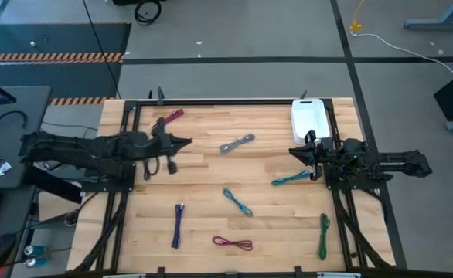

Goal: Pick and place USB-C Cables
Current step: Put the bottom black violet charger cable into the bin

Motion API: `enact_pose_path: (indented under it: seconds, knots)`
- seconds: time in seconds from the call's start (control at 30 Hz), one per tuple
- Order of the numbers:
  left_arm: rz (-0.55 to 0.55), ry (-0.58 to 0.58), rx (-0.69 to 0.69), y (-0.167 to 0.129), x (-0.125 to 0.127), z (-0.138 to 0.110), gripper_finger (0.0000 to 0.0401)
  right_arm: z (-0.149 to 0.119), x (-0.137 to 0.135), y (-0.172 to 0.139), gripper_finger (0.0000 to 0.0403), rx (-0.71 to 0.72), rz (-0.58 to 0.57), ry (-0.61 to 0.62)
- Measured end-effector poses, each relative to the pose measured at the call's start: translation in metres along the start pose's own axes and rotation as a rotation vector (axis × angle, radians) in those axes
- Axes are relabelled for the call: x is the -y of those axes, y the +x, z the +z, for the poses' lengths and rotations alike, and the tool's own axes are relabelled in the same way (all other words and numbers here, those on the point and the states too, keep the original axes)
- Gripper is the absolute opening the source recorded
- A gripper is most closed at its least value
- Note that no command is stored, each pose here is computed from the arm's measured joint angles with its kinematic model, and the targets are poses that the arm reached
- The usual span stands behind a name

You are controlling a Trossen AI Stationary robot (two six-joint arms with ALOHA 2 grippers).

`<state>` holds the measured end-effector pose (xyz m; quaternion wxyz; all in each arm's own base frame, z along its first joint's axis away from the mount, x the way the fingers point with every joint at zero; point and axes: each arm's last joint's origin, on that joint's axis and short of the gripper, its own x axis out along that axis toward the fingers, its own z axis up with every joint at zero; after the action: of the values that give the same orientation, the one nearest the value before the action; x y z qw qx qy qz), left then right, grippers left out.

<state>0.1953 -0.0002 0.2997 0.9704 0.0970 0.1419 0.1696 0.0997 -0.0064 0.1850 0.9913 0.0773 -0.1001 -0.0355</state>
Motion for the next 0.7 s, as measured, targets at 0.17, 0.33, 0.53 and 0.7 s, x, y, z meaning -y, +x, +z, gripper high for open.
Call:
enact_pose_path:
  seconds: [0.17,0.33,0.53,0.7]
  knots:
    - [-0.017,-0.006,-0.154,0.017,0.019,0.025,0.0001,0.0,0.0,0.0,0.003,0.0,0.001,0.0]
    - [-0.015,-0.124,-0.348,0.025,0.037,0.039,0.0005,0.0,0.0,0.0,0.003,0.0,0.0,0.0]
    - [0.038,-0.239,-0.508,0.037,0.048,0.033,0.0025,0.0,0.0,0.0,0.003,0.0,0.001,0.0]
    - [0.077,-0.299,-0.575,0.045,0.053,0.022,0.0018,0.0,0.0,0.0,0.003,-0.001,0.001,0.0]
